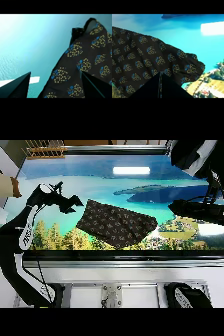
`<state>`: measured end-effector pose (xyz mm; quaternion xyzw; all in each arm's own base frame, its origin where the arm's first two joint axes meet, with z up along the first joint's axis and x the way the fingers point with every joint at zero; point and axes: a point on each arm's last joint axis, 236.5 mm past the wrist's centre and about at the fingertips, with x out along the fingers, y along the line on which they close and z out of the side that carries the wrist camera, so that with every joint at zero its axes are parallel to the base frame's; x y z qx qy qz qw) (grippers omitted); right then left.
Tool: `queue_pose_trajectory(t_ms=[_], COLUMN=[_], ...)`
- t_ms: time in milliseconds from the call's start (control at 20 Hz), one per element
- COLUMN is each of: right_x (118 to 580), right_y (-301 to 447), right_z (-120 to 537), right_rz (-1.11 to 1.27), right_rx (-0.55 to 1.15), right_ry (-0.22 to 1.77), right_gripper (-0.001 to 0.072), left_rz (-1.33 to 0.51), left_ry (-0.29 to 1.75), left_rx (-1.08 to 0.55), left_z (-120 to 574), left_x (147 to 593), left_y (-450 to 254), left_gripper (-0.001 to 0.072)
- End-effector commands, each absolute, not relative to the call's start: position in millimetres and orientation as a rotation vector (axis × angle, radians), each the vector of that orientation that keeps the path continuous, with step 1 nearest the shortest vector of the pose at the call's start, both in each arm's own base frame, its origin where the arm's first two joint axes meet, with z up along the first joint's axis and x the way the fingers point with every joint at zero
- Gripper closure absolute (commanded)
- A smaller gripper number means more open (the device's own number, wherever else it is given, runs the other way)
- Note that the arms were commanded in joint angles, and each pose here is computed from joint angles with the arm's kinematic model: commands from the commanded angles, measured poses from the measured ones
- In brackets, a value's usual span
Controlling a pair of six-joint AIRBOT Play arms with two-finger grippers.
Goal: Fold the clothes and pants, and hang the long-sleeved shirts on hangers.
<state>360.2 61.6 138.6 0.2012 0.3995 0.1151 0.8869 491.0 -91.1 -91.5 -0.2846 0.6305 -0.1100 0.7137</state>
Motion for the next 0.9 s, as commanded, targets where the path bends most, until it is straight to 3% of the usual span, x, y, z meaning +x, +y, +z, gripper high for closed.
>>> queue_pose_trajectory(t_ms=[0,350,400,450,500,600,650,700,750,800,850], right_x=[360,360,361,362,364,367,369,370,372,374,376], right_y=[63,63,63,60,55,42,37,36,36,36,37], right_z=[139,139,138,133,126,102,86,69,49,28,6], right_rz=[0.244,0.243,0.242,0.231,0.203,0.138,0.118,0.112,0.105,0.097,0.089], right_rx=[0.425,0.424,0.425,0.425,0.434,0.442,0.427,0.433,0.445,0.457,0.474], right_ry=[0.829,0.83,0.833,0.845,0.865,0.931,0.978,1.028,1.082,1.136,1.194], right_gripper=[0.0694,0.0694,0.0694,0.0693,0.069,0.0685,0.0647,0.0403,0.0098,0.0038,0.0038], left_rz=[-0.289,-0.348,-0.352,-0.354,-0.359,-0.377,-0.39,-0.404,-0.419,-0.433,-0.439], left_ry=[1.413,1.386,1.383,1.376,1.362,1.326,1.302,1.282,1.268,1.26,1.254], left_rx=[-0.67,-0.574,-0.572,-0.574,-0.567,-0.559,-0.551,-0.539,-0.527,-0.518,-0.514], left_z=[-106,-107,-106,-104,-98,-78,-65,-55,-46,-38,-34], left_x=[488,489,489,491,495,506,512,515,518,520,522], left_y=[-105,-156,-160,-160,-160,-155,-154,-155,-155,-157,-157], left_gripper=[0.0037,0.0044,0.032,0.0641,0.0699,0.0699,0.0699,0.0699,0.0699,0.0698,0.0699])
